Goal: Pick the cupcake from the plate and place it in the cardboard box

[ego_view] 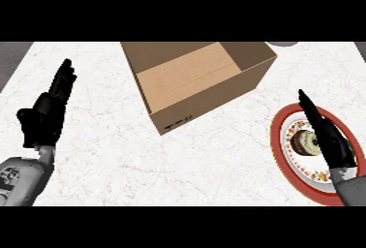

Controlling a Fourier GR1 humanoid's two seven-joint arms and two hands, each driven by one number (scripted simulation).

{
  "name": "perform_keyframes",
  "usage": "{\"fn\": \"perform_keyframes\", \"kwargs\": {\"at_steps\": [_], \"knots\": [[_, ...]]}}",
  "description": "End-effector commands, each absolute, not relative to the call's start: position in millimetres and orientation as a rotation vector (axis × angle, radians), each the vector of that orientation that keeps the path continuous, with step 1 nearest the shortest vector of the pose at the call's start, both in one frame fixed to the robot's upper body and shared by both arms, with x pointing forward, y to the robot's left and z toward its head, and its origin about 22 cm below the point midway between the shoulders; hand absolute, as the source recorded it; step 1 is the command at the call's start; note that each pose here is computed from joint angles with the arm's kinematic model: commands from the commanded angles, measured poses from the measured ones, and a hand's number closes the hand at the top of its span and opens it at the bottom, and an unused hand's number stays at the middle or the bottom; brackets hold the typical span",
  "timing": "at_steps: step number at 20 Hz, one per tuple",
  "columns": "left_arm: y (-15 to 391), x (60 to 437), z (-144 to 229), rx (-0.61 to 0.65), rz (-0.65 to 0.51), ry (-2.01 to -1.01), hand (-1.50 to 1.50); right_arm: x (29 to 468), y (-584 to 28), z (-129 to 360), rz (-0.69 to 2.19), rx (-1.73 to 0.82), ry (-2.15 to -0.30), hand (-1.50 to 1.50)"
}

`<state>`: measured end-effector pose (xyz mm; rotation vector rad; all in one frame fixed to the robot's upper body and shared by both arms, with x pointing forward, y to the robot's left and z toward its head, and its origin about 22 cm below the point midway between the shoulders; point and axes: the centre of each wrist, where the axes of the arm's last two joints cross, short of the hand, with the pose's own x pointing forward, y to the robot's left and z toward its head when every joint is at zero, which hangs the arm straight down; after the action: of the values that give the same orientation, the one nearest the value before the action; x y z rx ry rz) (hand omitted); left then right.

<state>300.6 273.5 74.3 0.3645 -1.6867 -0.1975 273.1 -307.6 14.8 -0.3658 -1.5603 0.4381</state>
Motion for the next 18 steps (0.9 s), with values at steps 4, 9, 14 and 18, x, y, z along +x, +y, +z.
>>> {"fn": "perform_keyframes", "kwargs": {"at_steps": [4, 9, 14, 18], "knots": [[332.4, 279.2, 39.2, 0.596, -0.232, -1.514, 0.00, 286.9, -325.7, 29.4, 0.346, 0.105, -1.682, -1.50], [341.6, 267.6, 21.4, 0.621, -0.217, -1.391, 0.00, 275.3, -369.3, 60.0, 1.092, -0.213, -1.699, -1.50], [348.6, 267.0, 22.0, 0.635, -0.211, -1.379, 0.00, 250.3, -410.7, -5.6, 0.513, 0.244, -1.857, -1.50], [346.7, 265.9, 18.1, 0.626, -0.224, -1.394, 0.00, 261.8, -450.3, 6.9, 0.586, 0.295, -1.921, -1.50]]}}
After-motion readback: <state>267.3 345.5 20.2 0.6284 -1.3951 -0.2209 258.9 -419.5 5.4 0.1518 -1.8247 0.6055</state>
